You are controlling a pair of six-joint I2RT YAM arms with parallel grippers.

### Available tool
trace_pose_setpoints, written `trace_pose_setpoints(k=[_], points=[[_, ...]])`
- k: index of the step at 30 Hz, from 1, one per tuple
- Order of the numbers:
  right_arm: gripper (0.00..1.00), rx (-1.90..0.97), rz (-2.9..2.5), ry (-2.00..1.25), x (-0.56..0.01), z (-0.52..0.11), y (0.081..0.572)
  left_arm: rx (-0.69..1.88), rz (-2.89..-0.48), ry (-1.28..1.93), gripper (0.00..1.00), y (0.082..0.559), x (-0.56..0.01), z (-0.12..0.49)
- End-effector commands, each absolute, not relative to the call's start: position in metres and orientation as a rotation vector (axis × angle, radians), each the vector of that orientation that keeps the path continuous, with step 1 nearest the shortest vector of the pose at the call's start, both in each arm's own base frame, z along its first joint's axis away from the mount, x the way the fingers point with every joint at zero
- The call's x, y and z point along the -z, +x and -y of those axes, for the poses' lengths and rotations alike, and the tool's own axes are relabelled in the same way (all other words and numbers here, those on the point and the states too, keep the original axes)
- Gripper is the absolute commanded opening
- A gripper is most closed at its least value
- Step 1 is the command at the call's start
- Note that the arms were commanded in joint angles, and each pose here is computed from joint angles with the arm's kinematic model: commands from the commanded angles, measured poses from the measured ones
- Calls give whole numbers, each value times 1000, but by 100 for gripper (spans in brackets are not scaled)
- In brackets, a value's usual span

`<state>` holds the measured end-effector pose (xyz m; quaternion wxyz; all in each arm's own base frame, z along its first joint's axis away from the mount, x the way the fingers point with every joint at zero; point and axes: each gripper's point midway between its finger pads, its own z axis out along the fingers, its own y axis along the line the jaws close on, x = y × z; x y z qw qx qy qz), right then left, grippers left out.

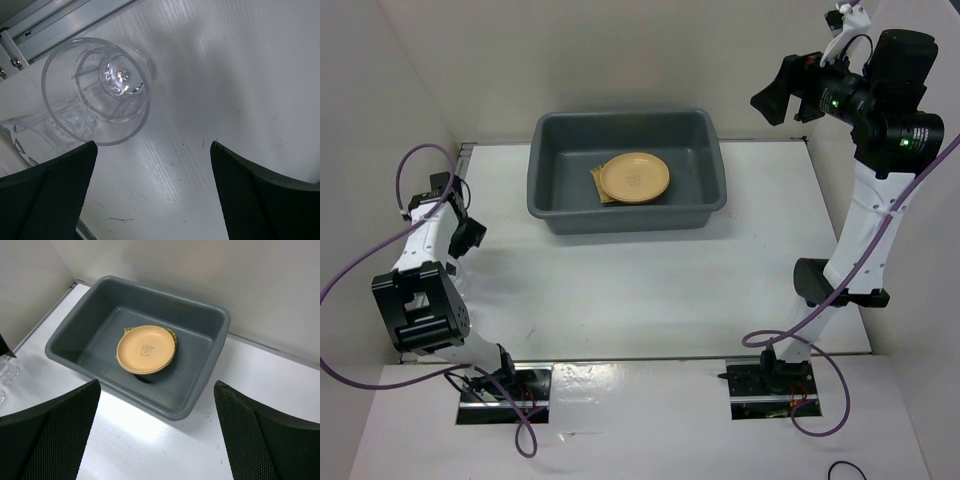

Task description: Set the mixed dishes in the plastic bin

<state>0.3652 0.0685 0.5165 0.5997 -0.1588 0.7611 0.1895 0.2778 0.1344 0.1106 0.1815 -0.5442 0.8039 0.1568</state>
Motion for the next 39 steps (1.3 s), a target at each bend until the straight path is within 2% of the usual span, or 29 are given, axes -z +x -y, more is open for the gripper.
trace_pose_setpoints(k=[1, 10, 11, 12, 13, 14, 16, 17, 22, 23, 25, 26, 28, 31, 32, 34, 35, 37, 39], points=[[98, -455, -1751, -365, -521, -69, 360, -494, -2225, -1502, 100, 276, -119, -148], [98, -431, -1766, -341, -519, -65, 361, -497, -2400, -1498, 100, 263, -66, -149], [98, -420, -1759, -337, -522, -64, 358, -505, -2412, -1502, 96, 260, -63, -151], [98, -423, -1770, -334, -518, -63, 360, -484, -2429, -1506, 90, 261, -59, -148], [98, -423, -1770, -334, -519, -64, 358, -473, -2440, -1503, 63, 264, -56, -151], [98, -421, -1762, -336, -522, -64, 354, -450, -2446, -1504, 42, 266, -55, -148], [98, -421, -1763, -336, -522, -64, 352, -432, -2438, -1501, 9, 275, -57, -150], [98, -421, -1763, -336, -522, -64, 352, -412, -2440, -1501, 0, 277, -61, -149], [98, -419, -1754, -338, -525, -65, 345, -298, -2377, -1466, 0, 324, -104, -157], [98, -428, -1752, -345, -526, -66, 344, -229, -2283, -1433, 0, 355, -136, -161], [98, -432, -1764, -343, -522, -66, 349, -96, -2196, -1389, 0, 387, -176, -149], [98, -431, -1763, -343, -522, -66, 351, -12, -2116, -1326, 0, 416, -214, -138], [98, -431, -1763, -343, -522, -66, 351, 105, -2045, -1216, 0, 444, -254, -119], [98, -431, -1763, -343, -522, -66, 351, 399, -1976, -839, 0, 490, -309, -54], [98, -429, -1754, -345, -525, -66, 348, 443, -1998, -737, 0, 498, -313, -21], [98, -425, -1744, -347, -528, -66, 343, 409, -2097, -598, 0, 515, -300, 7], [98, -418, -1739, -356, -529, -66, 340, 413, -2199, -506, 0, 511, -285, 41], [98, -410, -1740, -349, -530, -65, 337, 372, -2275, -355, 0, 526, -268, 70], [98, -406, -1729, -352, -534, -65, 332, 306, -2375, -261, 0, 515, -250, 109]])
